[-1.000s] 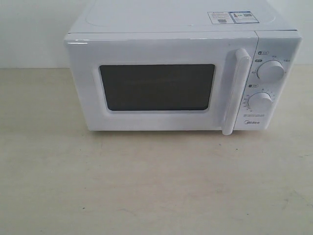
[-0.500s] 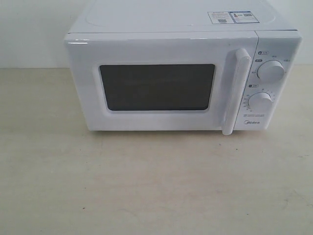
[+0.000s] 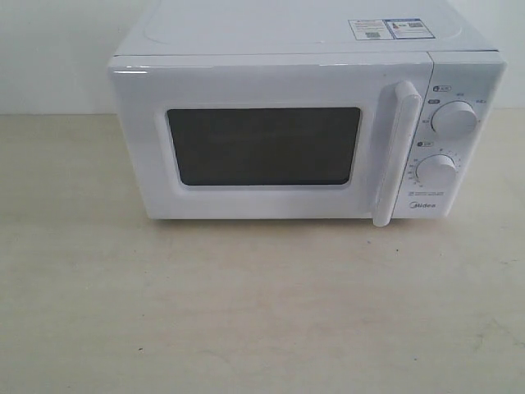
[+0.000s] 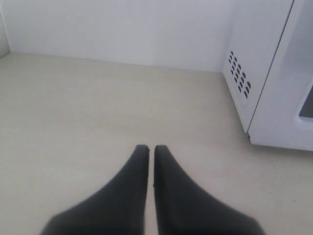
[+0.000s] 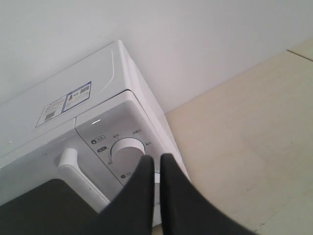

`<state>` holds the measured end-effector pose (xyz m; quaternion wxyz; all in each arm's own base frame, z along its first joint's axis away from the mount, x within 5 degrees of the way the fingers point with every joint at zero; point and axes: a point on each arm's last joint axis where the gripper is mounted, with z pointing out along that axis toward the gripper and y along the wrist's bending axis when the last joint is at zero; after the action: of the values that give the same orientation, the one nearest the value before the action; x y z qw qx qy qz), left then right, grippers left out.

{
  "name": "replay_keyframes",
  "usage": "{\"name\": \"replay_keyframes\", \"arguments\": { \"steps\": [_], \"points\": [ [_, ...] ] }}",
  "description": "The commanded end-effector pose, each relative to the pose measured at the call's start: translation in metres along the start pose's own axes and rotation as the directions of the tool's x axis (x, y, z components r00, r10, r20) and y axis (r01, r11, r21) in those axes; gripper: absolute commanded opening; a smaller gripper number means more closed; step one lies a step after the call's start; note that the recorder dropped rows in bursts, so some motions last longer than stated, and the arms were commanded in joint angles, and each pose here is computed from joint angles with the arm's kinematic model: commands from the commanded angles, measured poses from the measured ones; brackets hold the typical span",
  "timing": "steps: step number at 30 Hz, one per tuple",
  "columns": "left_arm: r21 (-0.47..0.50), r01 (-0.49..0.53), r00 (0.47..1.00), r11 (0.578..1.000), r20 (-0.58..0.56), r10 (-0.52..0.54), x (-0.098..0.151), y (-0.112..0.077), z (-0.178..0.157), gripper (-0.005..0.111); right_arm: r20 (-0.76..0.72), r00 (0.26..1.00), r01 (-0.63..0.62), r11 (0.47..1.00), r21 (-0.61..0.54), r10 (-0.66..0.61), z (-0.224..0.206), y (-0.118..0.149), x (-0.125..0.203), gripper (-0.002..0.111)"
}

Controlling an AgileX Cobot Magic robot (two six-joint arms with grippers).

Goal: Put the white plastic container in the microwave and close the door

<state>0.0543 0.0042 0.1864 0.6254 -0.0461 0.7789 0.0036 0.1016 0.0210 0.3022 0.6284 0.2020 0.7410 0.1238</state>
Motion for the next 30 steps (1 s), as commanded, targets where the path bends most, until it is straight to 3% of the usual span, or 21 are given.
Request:
{"name": "replay_keyframes", "arguments": {
  "steps": [1, 4, 7, 9, 12, 14, 22, 30],
  "points": [
    [0.005, 0.003, 1.000, 1.000, 0.000, -0.003, 0.001, 0.000, 0.000, 0.004, 0.008, 1.000, 0.011, 1.000, -0.004, -0.011, 0.000, -0.001, 0.000, 0.000],
    [0.005, 0.003, 1.000, 1.000, 0.000, -0.003, 0.001, 0.000, 0.000, 0.004, 0.009, 0.998, 0.063, 0.998, -0.004, -0.063, 0.000, -0.001, 0.000, 0.000],
    [0.005, 0.003, 1.000, 1.000, 0.000, -0.003, 0.001, 0.000, 0.000, 0.004, 0.058, 0.996, 0.062, 0.993, 0.096, -0.068, 0.001, -0.014, -0.008, 0.000],
    [0.004, 0.001, 1.000, 1.000, 0.000, -0.001, 0.001, 0.000, 0.000, 0.004, 0.058, 0.996, 0.071, 0.997, 0.044, -0.073, 0.002, -0.012, -0.010, 0.000],
    [0.003, -0.002, 1.000, 1.000, 0.000, 0.002, 0.001, 0.000, 0.000, 0.004, 0.144, 0.980, 0.158, 0.978, -0.139, -0.138, -0.008, -0.009, -0.022, 0.000],
    [0.003, -0.002, 1.000, 1.000, 0.000, 0.002, 0.001, 0.000, 0.000, 0.004, 0.231, 0.966, 0.152, 0.976, -0.153, -0.114, -0.021, -0.015, -0.026, 0.000],
    [0.003, -0.002, 1.000, 1.000, 0.000, 0.002, 0.001, 0.000, 0.000, 0.004, 0.373, 0.925, 0.099, 0.992, -0.077, -0.064, -0.048, -0.057, 0.021, 0.000],
    [0.003, -0.002, 1.000, 1.000, 0.000, 0.002, 0.001, 0.000, 0.000, 0.004, 0.277, 0.957, 0.123, 0.983, -0.138, -0.081, -0.035, -0.062, 0.053, 0.000]
  ]
}}
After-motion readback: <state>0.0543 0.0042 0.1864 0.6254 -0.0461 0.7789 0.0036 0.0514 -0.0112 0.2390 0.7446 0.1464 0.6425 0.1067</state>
